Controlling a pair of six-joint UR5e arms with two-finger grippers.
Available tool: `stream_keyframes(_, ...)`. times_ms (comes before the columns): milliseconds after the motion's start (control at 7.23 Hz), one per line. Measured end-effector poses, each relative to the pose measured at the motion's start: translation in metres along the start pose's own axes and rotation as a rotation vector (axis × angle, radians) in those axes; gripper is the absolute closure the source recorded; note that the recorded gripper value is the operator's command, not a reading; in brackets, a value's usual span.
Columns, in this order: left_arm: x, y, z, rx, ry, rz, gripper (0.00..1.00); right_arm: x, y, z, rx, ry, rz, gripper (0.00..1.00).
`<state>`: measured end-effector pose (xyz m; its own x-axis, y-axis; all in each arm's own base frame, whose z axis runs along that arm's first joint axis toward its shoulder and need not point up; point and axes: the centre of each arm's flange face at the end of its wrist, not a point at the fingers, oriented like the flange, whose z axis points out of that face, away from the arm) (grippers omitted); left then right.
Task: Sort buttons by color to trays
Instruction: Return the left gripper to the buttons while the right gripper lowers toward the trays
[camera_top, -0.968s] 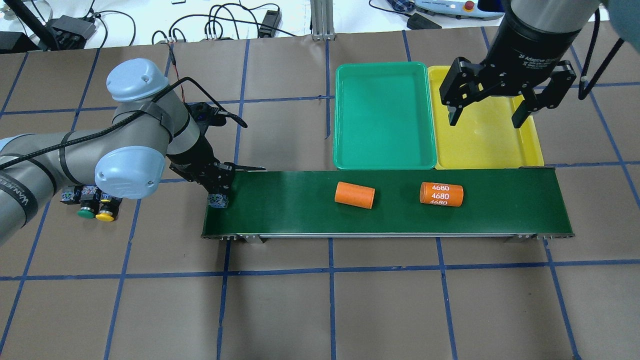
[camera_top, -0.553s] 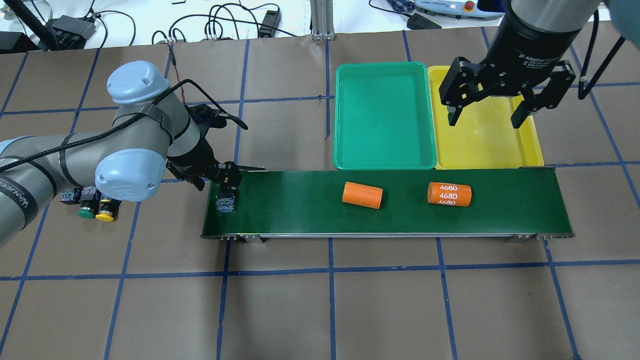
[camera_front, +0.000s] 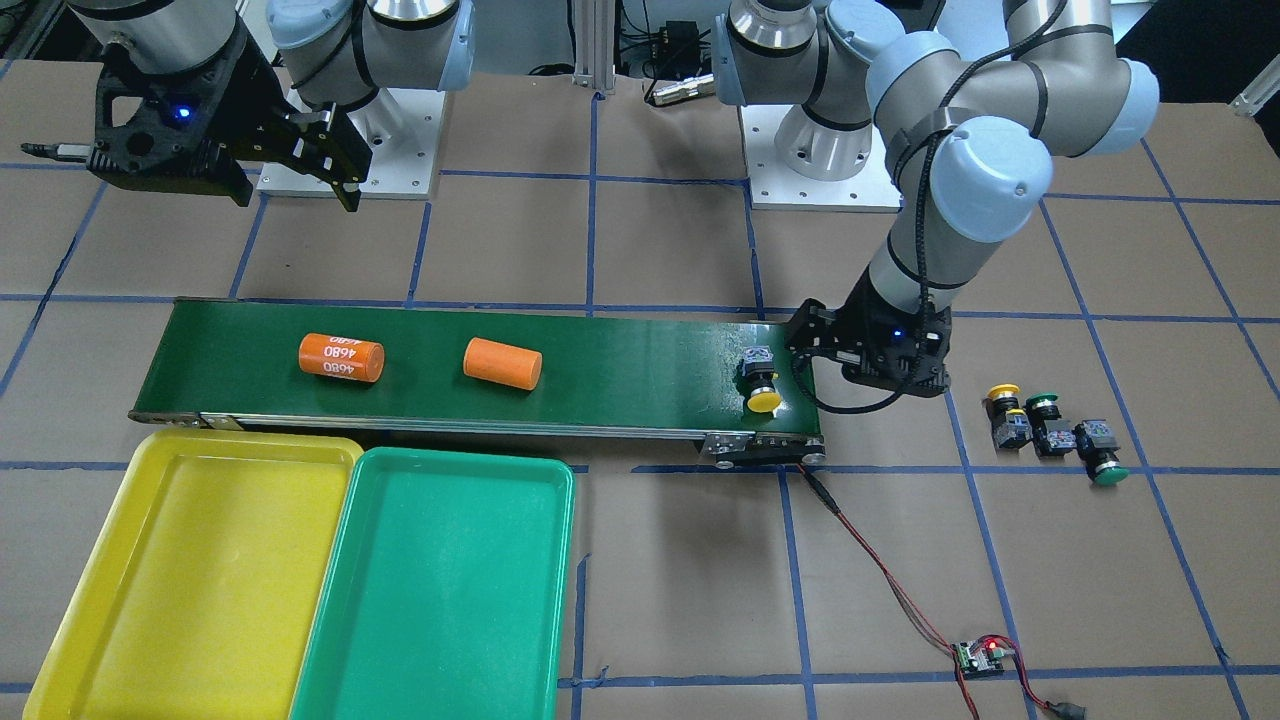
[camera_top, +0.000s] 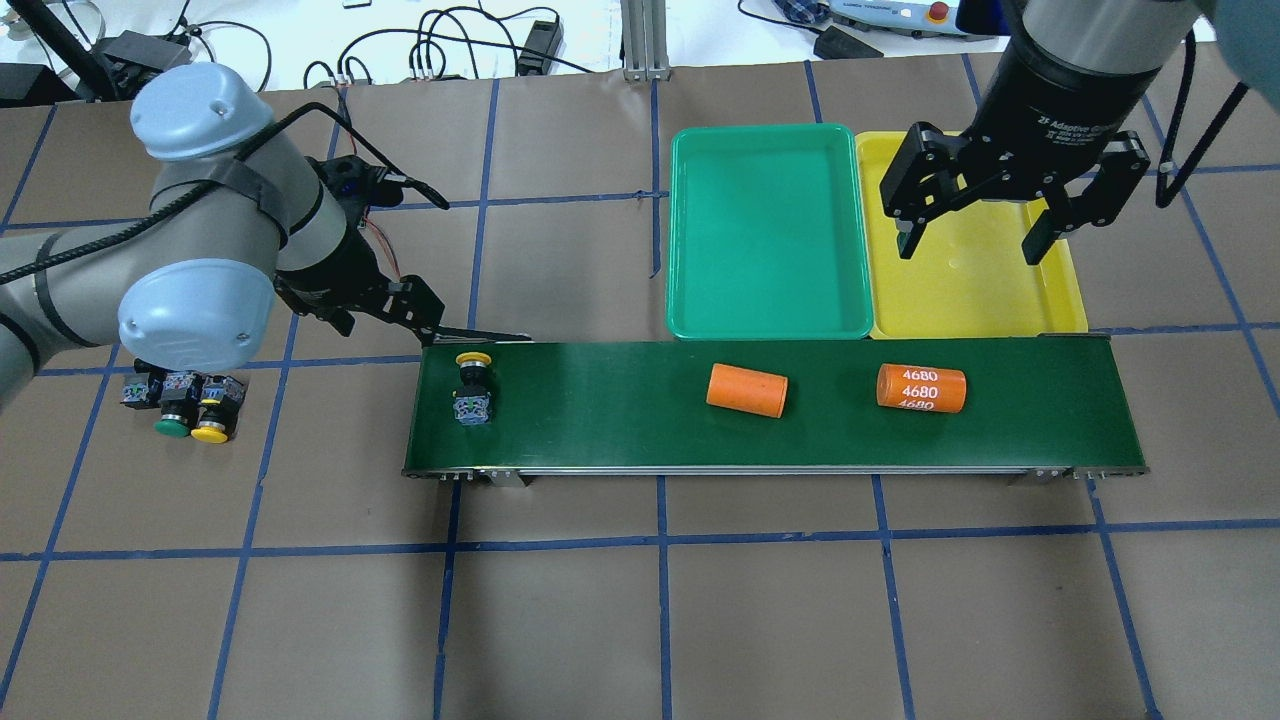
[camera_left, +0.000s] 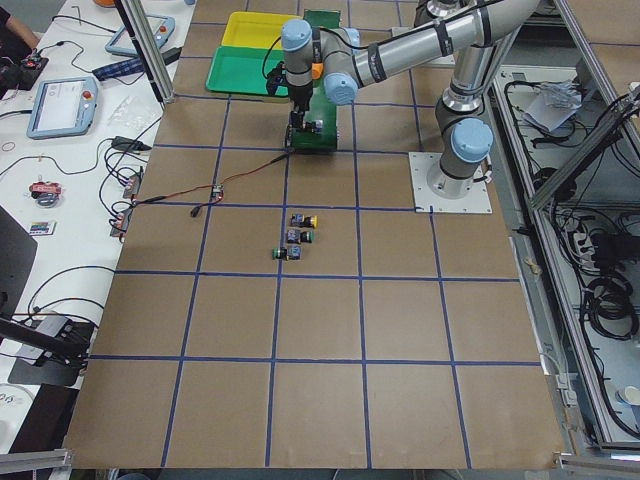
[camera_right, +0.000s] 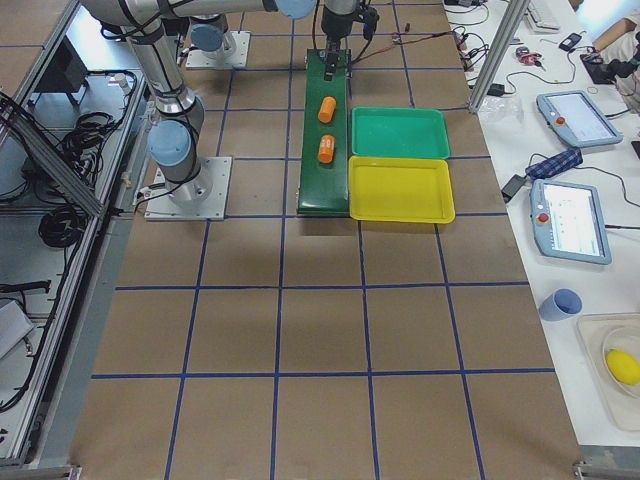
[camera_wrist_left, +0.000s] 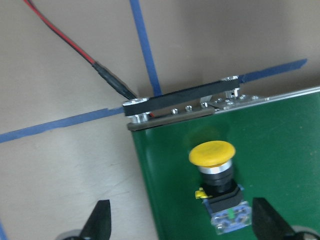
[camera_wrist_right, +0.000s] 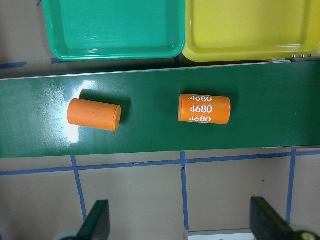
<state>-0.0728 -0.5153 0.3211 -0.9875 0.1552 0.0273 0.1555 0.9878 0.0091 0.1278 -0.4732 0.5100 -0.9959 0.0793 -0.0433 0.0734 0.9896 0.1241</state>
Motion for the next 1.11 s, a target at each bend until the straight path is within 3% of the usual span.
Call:
stream_keyframes(553,-0.133,0.014,0.01,-0.014,-0.006,-0.1,0.0,-0.002,0.001,0.0,0.002,-0.004,0.0,0.0)
stream_keyframes(1106,-0.199,0.02,0.054,-0.013,-0.005,-0.048,0.0,-0.005,0.001,0.001,0.004,-0.003,-0.009,0.0)
